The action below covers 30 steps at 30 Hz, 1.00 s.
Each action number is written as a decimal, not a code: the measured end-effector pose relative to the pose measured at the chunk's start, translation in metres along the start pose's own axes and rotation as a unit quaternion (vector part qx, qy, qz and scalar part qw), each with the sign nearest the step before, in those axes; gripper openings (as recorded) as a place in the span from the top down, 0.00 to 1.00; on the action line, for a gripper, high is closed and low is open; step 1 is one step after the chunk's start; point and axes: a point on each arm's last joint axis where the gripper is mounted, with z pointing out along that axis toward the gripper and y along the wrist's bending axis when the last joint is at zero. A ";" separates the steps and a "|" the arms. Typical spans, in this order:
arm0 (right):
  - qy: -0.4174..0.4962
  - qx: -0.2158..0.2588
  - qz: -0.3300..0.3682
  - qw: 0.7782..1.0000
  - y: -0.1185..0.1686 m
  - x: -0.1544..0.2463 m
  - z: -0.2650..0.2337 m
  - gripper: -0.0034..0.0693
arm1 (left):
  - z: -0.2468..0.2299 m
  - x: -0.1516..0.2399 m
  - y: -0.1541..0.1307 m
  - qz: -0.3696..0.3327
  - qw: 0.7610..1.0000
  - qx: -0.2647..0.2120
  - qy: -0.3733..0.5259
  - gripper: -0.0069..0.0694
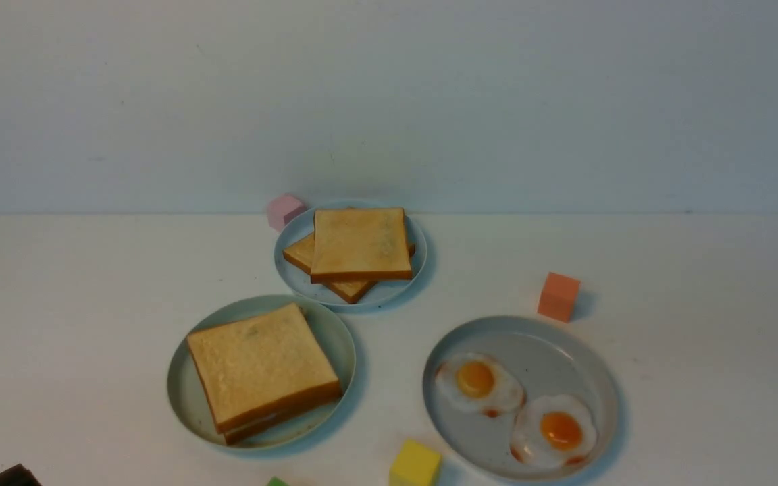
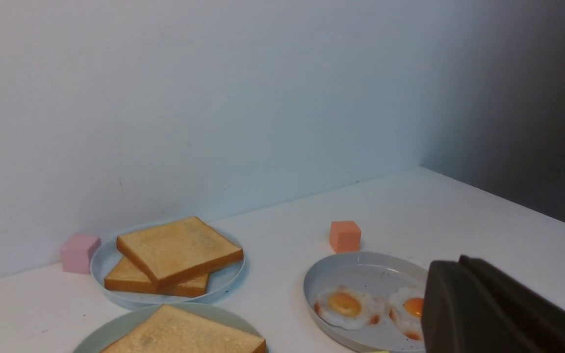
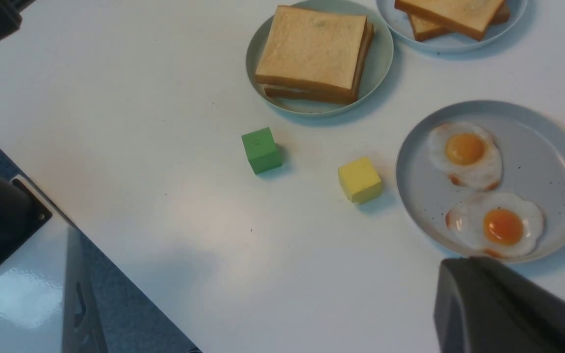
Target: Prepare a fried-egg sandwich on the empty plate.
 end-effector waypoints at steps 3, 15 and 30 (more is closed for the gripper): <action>-0.015 0.020 0.012 1.000 -0.006 -0.003 -0.001 0.96 | 0.000 0.000 0.000 0.000 1.000 0.000 0.000 0.93; -0.196 0.226 0.102 0.949 -0.078 0.109 0.044 0.96 | 0.000 0.000 0.000 0.000 1.000 0.000 0.000 0.93; -0.190 0.330 0.086 0.921 -0.088 0.219 0.086 0.96 | 0.000 0.000 0.000 0.000 1.000 0.000 0.000 0.93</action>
